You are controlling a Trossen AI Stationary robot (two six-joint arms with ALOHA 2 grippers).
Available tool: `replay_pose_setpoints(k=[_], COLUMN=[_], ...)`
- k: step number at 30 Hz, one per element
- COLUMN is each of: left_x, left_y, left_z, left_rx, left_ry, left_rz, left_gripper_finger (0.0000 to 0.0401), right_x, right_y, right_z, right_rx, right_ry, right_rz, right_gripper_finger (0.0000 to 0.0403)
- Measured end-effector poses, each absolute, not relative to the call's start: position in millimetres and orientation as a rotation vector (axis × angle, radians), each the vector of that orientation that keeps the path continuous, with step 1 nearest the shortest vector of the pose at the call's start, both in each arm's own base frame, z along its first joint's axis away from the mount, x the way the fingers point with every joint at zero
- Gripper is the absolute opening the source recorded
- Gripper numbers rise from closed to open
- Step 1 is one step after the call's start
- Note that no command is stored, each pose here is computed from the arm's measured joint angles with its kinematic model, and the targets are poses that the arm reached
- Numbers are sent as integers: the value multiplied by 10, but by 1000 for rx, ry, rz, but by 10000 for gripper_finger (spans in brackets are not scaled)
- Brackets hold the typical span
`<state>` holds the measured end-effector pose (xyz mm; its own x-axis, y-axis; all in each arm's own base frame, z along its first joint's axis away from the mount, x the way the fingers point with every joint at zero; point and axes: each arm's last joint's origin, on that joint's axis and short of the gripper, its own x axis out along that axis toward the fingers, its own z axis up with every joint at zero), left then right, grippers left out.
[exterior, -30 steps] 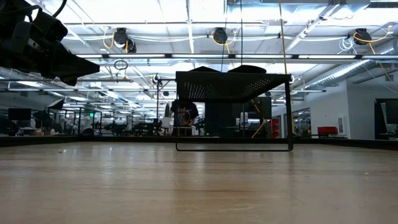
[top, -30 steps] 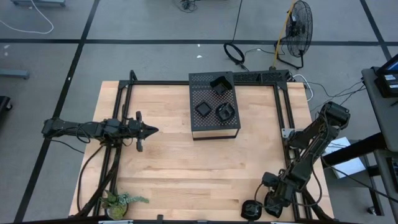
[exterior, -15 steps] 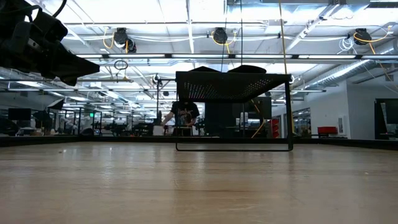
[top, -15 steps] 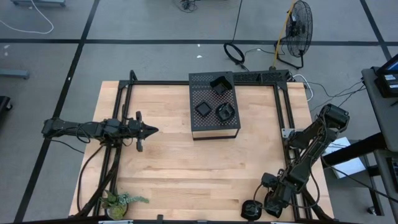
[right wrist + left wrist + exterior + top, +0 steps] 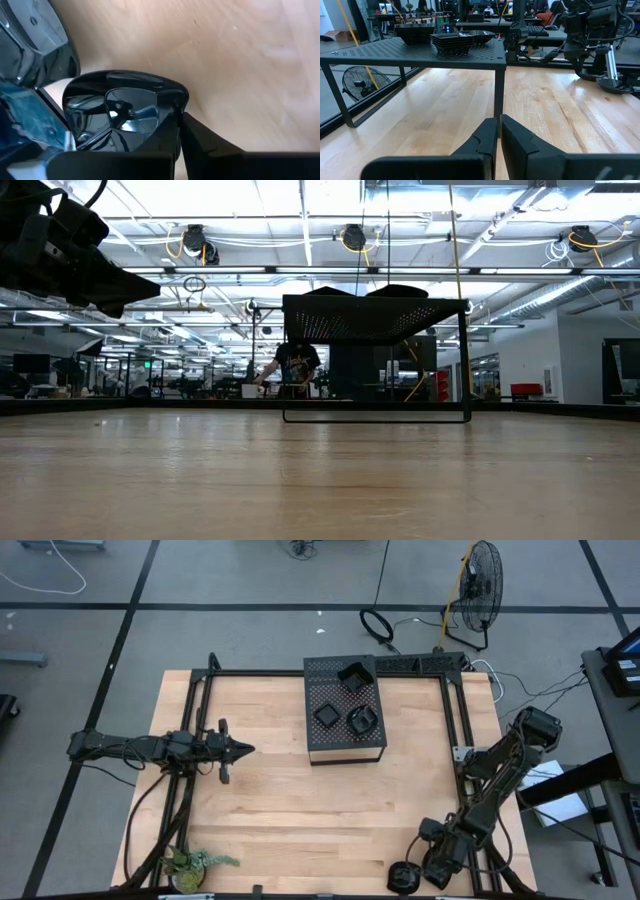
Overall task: Pick & Place Mini shaped plates
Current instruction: Stack the leaf shaped plate on top of the leaf shaped plate on the shelf
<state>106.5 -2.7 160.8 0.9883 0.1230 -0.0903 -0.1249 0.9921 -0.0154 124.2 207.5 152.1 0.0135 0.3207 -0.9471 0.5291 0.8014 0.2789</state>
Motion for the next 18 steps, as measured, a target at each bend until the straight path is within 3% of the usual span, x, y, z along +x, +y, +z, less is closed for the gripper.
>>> replay_pose_setpoints(k=[18], left_x=[1065], left_y=[-27], left_z=[1608], left_rx=[-21], left_ry=[90], left_rz=[125], left_gripper_finger=[26], right_x=[1470], right_y=[1625], right_z=[1603], right_rx=[677], right_ry=[1306], right_rz=[-539], right_gripper_finger=[1])
